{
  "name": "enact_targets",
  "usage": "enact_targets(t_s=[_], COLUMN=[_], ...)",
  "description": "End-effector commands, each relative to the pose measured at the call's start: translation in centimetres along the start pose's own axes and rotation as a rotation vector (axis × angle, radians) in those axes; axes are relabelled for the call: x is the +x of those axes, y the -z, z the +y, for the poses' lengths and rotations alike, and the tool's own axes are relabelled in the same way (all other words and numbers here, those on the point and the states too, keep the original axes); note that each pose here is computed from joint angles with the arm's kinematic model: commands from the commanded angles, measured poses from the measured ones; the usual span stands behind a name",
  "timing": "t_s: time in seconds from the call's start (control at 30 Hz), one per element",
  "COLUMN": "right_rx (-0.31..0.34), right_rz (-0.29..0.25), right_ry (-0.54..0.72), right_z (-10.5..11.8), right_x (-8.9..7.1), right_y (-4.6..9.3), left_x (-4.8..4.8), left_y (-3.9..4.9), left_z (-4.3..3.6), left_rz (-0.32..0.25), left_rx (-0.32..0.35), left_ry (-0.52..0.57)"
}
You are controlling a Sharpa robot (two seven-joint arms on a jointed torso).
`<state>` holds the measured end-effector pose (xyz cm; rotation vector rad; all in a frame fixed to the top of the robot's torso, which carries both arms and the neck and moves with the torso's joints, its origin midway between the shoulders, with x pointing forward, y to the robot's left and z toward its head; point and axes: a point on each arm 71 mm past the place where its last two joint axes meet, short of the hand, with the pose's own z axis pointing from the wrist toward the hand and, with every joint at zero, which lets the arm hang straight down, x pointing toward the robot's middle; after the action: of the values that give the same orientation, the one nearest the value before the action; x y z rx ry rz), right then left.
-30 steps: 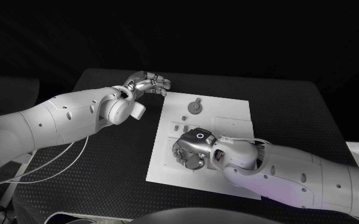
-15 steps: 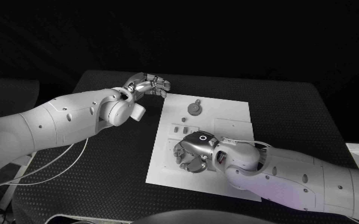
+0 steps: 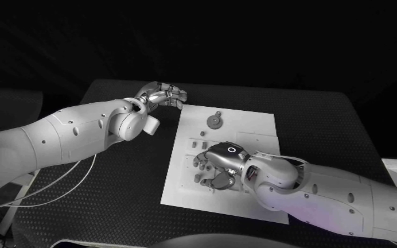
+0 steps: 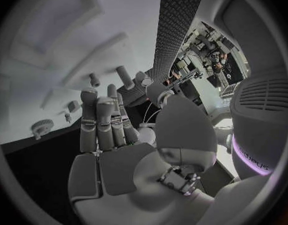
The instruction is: Assemble the parts on the task board
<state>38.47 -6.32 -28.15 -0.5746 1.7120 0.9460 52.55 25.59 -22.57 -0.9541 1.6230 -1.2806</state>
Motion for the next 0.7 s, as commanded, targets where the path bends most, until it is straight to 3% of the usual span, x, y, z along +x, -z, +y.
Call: enact_targets(t_s=[0.03,0.2,0.37,0.57,0.63,0.7], right_rx=[-0.019,0.021,0.149,0.336,0.415,0.474], right_rz=[-0.087,-0.147,-0.146,-0.087,-0.029,-0.018], right_ry=[-0.057,-0.127,-0.235,-0.280,-0.277,-0.277], right_z=[0.1,-1.5,-5.0,-10.0,-11.7,-13.0], right_x=[-1.5,-4.4,-7.2,-9.5,-9.6,-9.9], right_y=[0.4,1.5,3.2,6.3,7.6,8.9], left_x=[0.10,0.09,-0.01,-0.21,-0.20,-0.24], left_y=[-0.05,-0.17,-0.27,-0.54,-0.62,-0.67], left_z=[-0.18,-0.16,-0.11,-0.01,0.01,0.04], left_rz=[0.010,0.008,0.004,-0.005,-0.006,-0.007], left_rx=[0.011,0.012,0.012,0.010,0.010,0.008], left_ry=[0.009,0.008,0.008,0.010,0.009,0.010])
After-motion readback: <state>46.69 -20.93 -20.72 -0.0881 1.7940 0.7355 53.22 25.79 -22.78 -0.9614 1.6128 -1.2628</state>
